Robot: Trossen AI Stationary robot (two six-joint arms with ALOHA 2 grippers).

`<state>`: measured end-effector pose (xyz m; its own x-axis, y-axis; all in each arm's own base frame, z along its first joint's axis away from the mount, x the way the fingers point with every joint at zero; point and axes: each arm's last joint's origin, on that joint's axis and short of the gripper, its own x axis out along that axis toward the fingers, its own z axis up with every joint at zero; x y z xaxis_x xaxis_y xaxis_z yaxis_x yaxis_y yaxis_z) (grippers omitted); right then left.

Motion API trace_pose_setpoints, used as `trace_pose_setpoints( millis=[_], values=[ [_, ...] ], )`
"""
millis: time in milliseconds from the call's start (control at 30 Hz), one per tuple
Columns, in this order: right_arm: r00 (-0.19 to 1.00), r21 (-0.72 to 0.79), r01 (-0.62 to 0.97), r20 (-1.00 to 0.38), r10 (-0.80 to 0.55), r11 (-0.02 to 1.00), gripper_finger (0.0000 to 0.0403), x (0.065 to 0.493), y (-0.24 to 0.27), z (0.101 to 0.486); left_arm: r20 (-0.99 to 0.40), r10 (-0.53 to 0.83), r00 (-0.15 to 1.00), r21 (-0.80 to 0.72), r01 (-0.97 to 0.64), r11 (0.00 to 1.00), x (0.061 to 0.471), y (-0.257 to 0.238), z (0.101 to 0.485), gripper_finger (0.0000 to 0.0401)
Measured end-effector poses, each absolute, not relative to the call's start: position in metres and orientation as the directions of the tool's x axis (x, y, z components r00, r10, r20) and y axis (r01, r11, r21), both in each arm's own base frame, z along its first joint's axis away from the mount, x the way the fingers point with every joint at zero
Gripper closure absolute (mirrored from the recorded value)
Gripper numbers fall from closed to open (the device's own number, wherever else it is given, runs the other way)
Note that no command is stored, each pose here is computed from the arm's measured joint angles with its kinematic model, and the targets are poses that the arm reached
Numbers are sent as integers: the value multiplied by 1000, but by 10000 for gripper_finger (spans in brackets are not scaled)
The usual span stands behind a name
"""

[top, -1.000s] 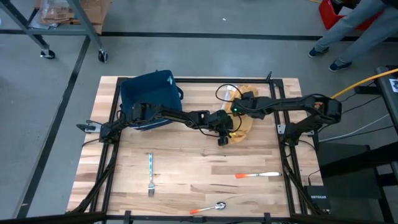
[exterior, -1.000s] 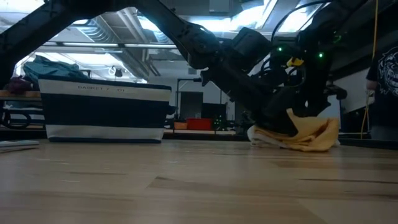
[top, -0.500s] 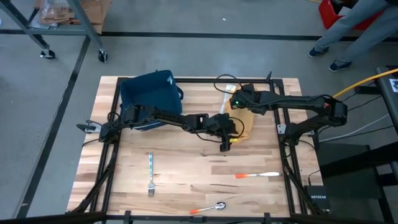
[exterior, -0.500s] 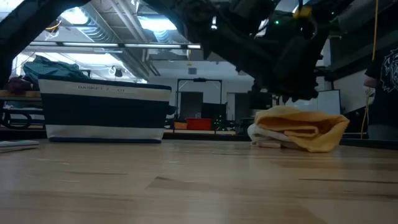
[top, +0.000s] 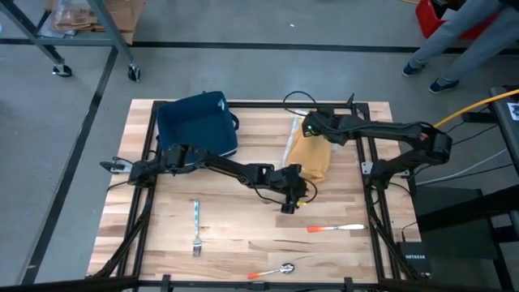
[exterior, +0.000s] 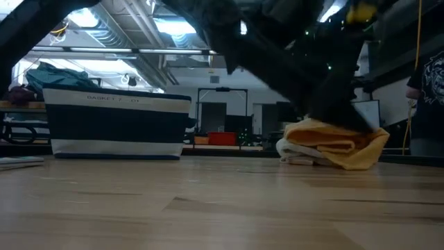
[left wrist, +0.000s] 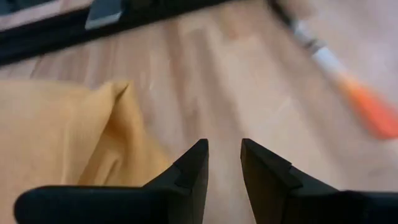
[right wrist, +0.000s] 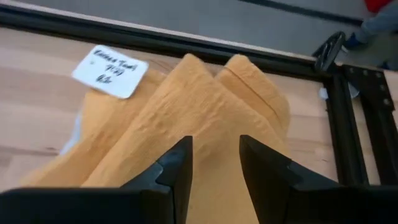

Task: Fold towel
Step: Stack the yellow towel on the white patterned towel

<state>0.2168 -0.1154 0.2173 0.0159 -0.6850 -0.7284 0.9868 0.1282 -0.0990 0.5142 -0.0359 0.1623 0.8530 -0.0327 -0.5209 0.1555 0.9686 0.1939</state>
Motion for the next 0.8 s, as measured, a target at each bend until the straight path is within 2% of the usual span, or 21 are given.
trace_pose_setpoints(
  millis=[167,333,600,800],
  values=[
    [-26,-101,992,-759,-650,78,268,213,-132,209,-529,50,847,254,101,962,520,-24,136,313],
    [-78,-128,991,-792,-605,40,268,213,-147,192,-538,89,838,251,58,966,523,-4,117,313],
    [-59,-122,989,-851,-522,89,268,227,-171,152,-543,147,827,262,1,965,523,25,113,313],
    [-60,-124,988,-852,-520,90,268,229,-172,148,-557,180,811,225,-61,972,521,43,111,313]
  ],
)
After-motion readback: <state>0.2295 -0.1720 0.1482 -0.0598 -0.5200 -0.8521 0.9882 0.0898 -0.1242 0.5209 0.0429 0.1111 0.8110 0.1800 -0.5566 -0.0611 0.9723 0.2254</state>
